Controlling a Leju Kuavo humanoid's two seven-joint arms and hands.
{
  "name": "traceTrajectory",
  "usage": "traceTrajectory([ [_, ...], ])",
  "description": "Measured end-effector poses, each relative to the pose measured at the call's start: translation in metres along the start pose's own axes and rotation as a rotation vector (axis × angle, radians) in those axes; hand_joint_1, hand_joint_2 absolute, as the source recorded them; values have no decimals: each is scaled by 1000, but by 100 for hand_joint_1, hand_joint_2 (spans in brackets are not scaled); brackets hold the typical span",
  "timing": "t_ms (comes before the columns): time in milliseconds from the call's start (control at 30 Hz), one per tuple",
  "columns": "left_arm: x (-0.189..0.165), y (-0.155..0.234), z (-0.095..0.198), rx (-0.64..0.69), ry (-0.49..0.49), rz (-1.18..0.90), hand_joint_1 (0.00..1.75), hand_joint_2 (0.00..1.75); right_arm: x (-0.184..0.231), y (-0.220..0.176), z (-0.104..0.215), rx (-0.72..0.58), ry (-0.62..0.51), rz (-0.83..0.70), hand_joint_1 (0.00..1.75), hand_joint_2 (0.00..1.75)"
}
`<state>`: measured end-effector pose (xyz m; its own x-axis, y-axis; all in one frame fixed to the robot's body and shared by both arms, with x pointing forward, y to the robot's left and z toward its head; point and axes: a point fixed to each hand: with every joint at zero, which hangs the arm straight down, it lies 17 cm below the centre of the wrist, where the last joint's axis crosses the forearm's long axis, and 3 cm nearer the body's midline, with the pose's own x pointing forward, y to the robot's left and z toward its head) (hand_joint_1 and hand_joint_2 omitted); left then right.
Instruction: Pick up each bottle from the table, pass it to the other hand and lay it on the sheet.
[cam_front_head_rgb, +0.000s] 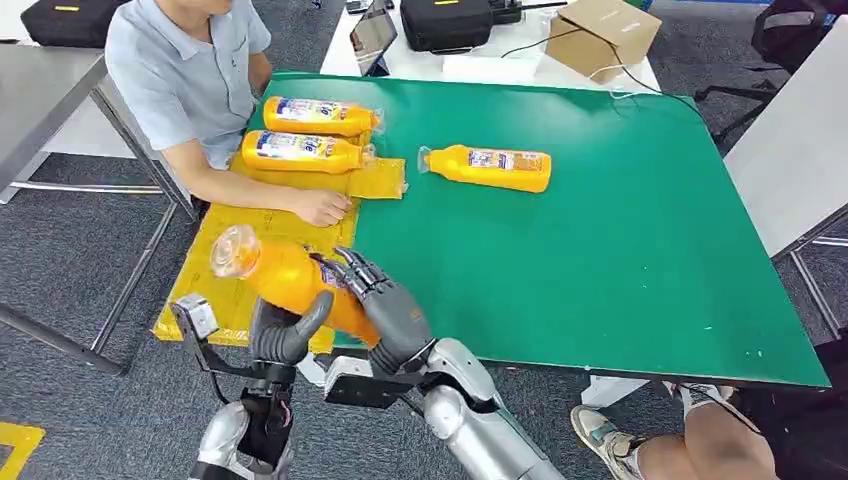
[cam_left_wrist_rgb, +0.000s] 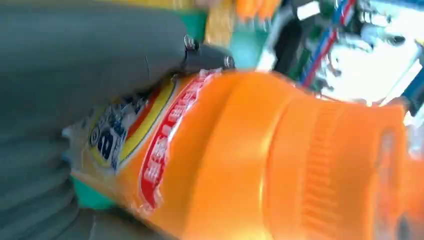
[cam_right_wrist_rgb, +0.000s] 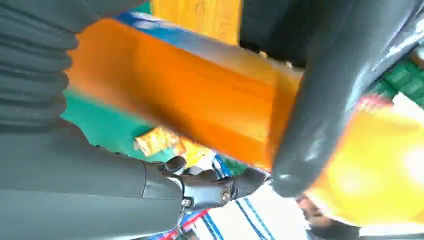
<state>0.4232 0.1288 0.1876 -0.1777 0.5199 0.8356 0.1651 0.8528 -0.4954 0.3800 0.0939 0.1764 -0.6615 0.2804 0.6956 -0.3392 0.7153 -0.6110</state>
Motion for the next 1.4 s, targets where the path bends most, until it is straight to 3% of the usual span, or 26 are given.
traceTrajectory([
  [100,3,21,-17,63,-21,-222,175,175,0,2,1,2,3,15,0,0],
  [200,9,33,-31,67,-38,-369,175,175,0,3,1,7,3,30,0,0],
  [333,23,48,-57,70,-93,-713,175,175,1,0,1,8,-7,64,0,0],
  [567,32,63,-76,83,-111,-844,175,175,3,-4,1,4,-15,76,0,0],
  [733,34,74,-102,71,-120,-1235,175,175,3,-1,2,17,-13,66,0,0],
  [800,28,78,-117,41,-89,-1367,175,175,3,1,4,26,-13,56,0,0],
  [967,-18,103,-145,-82,120,-1640,175,175,5,8,8,47,-22,16,0,0],
  [1100,-57,123,-140,-211,280,-1828,175,175,8,11,9,55,-30,-3,0,0],
  [1300,-98,130,-122,-390,454,-1888,175,175,14,13,7,60,-38,-28,0,0],
  [1400,-109,126,-116,-439,493,-1878,131,175,18,13,4,54,-45,-40,0,0],
])
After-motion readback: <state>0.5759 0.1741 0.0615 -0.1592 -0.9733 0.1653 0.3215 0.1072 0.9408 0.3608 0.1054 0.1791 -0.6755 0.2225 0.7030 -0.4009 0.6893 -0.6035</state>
